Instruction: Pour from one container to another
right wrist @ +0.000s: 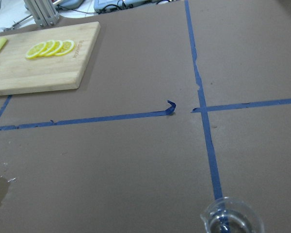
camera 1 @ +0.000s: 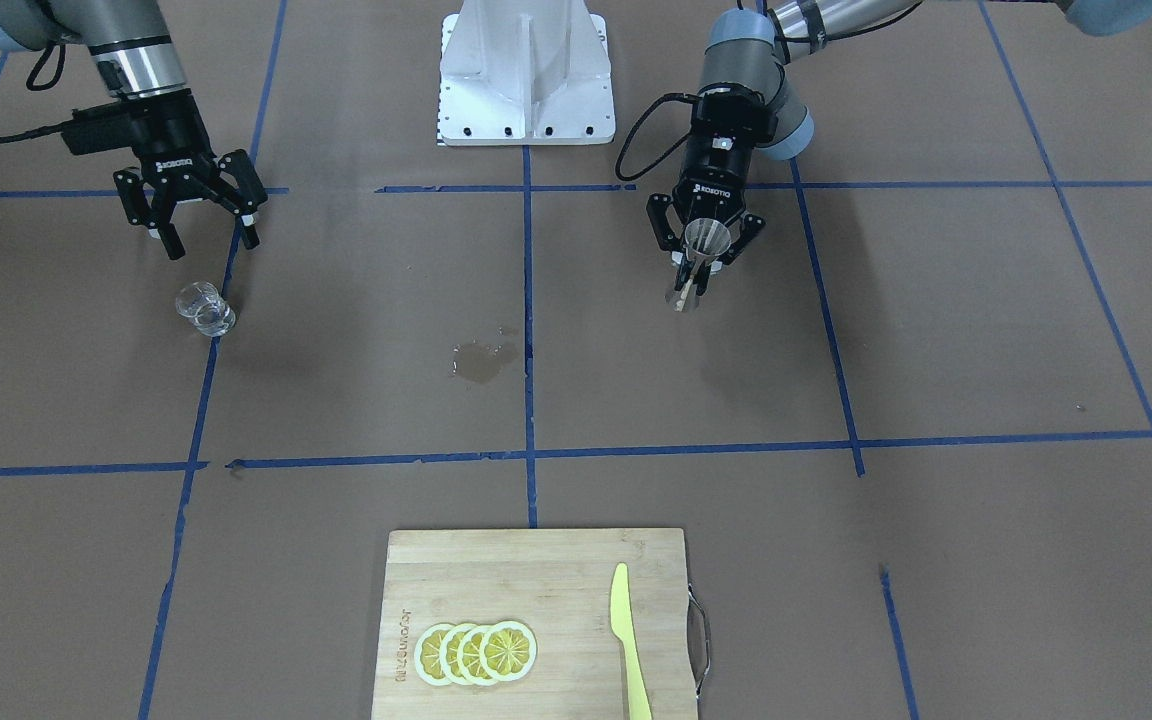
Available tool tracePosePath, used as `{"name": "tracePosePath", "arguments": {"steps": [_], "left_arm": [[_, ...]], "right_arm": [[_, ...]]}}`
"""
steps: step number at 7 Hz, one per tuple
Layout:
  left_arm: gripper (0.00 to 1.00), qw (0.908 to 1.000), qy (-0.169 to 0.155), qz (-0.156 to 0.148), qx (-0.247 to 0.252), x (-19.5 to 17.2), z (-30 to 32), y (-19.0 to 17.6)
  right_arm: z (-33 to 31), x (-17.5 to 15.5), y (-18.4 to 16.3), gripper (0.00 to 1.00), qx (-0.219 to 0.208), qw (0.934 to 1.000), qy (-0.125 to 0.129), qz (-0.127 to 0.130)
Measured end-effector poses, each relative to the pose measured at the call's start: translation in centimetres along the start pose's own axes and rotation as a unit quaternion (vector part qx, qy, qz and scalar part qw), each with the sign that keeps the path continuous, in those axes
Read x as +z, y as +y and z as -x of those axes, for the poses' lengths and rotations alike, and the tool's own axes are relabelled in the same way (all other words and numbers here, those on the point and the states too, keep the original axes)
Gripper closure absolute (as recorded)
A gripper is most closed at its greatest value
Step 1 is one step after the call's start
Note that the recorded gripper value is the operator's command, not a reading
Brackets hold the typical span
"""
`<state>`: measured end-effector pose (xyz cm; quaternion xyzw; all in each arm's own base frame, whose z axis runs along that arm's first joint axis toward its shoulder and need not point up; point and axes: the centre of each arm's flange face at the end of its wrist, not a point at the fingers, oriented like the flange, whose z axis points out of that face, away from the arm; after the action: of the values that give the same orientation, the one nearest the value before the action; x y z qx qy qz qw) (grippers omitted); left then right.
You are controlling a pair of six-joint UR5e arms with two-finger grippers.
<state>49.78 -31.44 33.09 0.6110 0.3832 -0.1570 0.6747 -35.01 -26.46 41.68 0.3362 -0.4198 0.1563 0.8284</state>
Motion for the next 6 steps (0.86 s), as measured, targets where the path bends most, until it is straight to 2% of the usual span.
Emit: {"name": "tracePosePath", "arguments": {"steps": [1,3,6], "left_arm": [[1.0,1.0,0.0,0.0,0.0,0.0,0.0,0.0],[1.0,1.0,-0.001,-0.001,0.0,0.1,0.0,-0.1],[1.0,1.0,-0.001,-0.001,-0.001,0.1,0.0,-0.2]], "right_arm": [[0.3,-0.4,2.5,0.0,-0.017,0.999,0.004,-0.04],[-1.7,1.0,6.1,0.0,-0.059,0.9902,0.03,-0.123],[-3.6,3.2,9.1,0.0,-0.068,0.9745,0.042,-0.21]]}}
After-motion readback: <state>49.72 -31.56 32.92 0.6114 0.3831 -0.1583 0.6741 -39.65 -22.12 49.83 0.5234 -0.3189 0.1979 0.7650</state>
